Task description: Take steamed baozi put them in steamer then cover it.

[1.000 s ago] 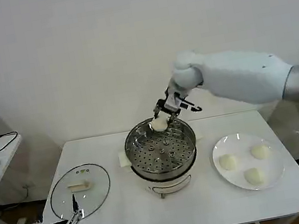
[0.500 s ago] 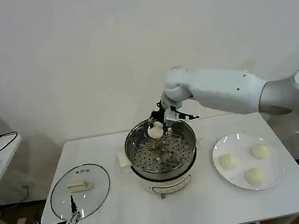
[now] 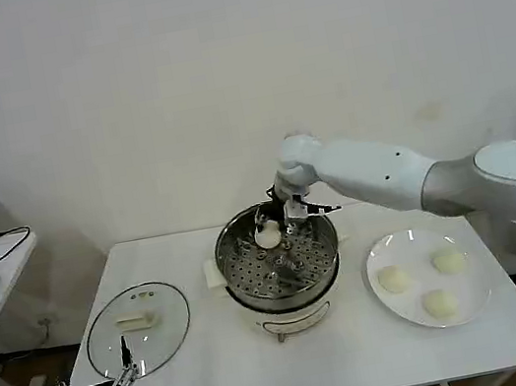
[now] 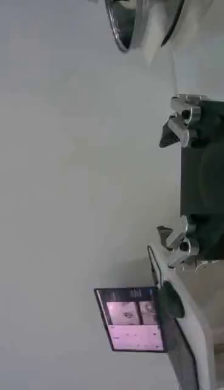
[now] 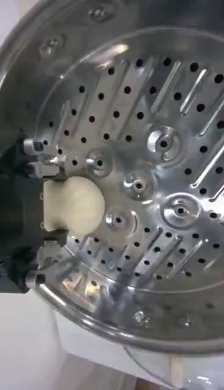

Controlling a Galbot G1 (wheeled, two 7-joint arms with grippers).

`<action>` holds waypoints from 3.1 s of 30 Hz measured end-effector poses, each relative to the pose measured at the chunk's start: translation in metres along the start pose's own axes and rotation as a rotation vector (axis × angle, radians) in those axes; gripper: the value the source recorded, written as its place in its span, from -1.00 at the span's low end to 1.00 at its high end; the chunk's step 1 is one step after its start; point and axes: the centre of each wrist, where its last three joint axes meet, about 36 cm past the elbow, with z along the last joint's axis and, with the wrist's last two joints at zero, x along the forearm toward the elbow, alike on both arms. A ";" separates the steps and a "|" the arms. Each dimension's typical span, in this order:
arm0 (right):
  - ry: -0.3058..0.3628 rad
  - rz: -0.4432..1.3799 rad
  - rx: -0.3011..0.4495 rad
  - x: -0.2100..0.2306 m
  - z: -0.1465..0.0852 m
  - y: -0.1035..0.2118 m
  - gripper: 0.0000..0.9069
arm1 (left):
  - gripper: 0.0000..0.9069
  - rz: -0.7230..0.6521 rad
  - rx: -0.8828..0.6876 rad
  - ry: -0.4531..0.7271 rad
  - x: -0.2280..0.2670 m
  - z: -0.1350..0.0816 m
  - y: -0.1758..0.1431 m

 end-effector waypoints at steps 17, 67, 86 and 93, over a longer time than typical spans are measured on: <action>0.050 0.045 -0.078 0.075 0.007 0.003 1.00 | 1.00 0.019 0.006 -0.003 0.002 -0.004 -0.006; 0.045 -0.162 -1.289 0.048 -0.133 0.312 1.00 | 1.00 0.095 -0.021 -0.014 0.003 -0.002 -0.019; 0.024 -0.202 -1.334 -0.006 -0.112 0.293 0.69 | 1.00 0.074 -0.021 -0.013 -0.001 0.000 -0.016; 0.024 -0.213 -1.343 -0.011 -0.110 0.293 0.42 | 1.00 0.070 -0.020 -0.012 -0.002 0.000 -0.017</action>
